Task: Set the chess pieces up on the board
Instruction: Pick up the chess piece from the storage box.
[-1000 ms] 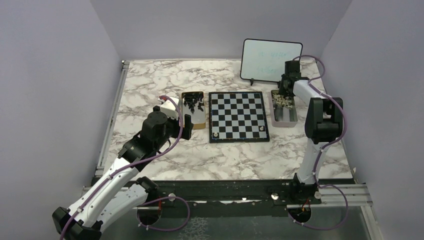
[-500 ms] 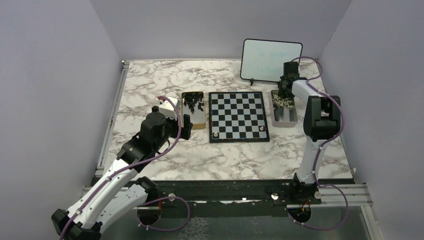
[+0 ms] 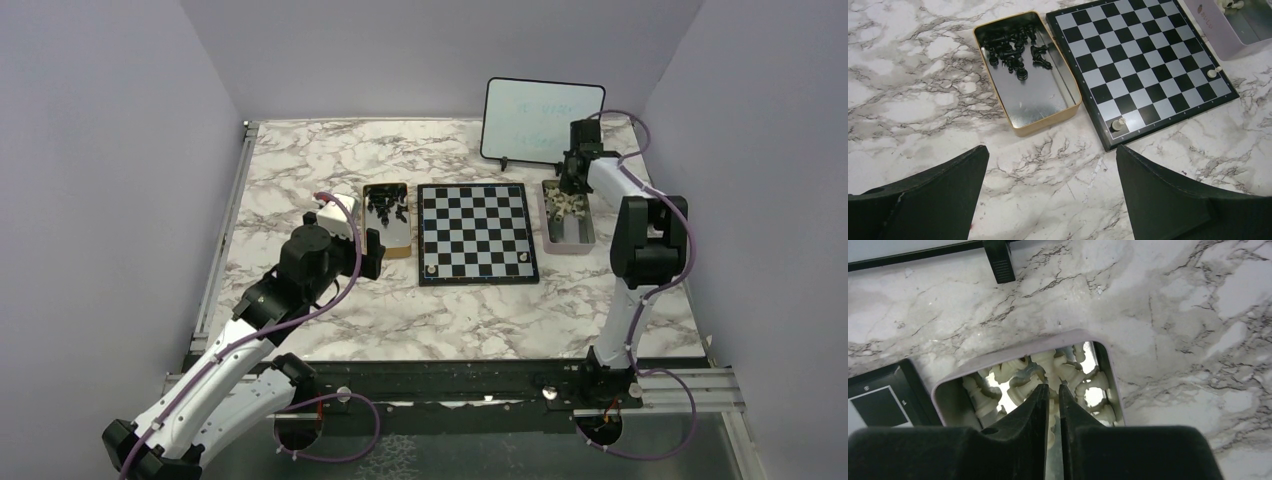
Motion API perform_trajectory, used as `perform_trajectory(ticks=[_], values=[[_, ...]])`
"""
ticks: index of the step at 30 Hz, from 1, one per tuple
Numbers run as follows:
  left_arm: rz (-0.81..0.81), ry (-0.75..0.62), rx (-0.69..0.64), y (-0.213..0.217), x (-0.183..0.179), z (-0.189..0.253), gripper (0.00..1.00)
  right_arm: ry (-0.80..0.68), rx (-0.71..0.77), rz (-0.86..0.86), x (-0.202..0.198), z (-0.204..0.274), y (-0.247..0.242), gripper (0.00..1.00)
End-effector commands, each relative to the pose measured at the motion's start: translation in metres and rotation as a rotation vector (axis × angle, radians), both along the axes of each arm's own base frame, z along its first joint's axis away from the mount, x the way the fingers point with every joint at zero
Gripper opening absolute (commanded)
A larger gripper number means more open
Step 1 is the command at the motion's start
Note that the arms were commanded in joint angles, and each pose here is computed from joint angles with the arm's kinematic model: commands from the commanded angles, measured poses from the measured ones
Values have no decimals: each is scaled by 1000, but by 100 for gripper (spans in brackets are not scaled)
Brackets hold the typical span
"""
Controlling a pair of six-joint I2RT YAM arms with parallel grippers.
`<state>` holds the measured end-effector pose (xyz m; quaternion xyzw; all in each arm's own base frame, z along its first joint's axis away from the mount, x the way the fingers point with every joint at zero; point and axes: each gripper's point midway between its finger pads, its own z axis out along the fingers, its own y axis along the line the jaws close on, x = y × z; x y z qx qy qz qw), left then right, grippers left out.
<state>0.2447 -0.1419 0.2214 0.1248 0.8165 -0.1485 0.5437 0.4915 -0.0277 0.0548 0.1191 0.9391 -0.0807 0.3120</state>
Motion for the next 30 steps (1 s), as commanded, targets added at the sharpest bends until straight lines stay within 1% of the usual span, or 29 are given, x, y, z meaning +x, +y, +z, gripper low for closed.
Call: perform_trajectory(ticks=[1,5,8,11,17,22,30], values=[[4,-24,-17,1,1,5,99,-41,11,-55,-11,39,-4,21],[-15,-20,-26,-2,-1,5,99,-56,31,-63,-19,48,-2,27],[-21,-18,-30,-4,-1,4,99,-45,42,-66,-24,42,0,30],[-34,-7,-27,-7,0,2,99,-11,52,-69,-29,32,1,30],[-28,-6,-23,-6,-1,0,99,-24,81,-84,-35,21,5,32],[-36,1,-21,-8,0,-1,99,20,73,-65,-32,3,5,34],[-19,-13,-21,-4,0,2,99,40,77,-44,-26,-10,7,35]])
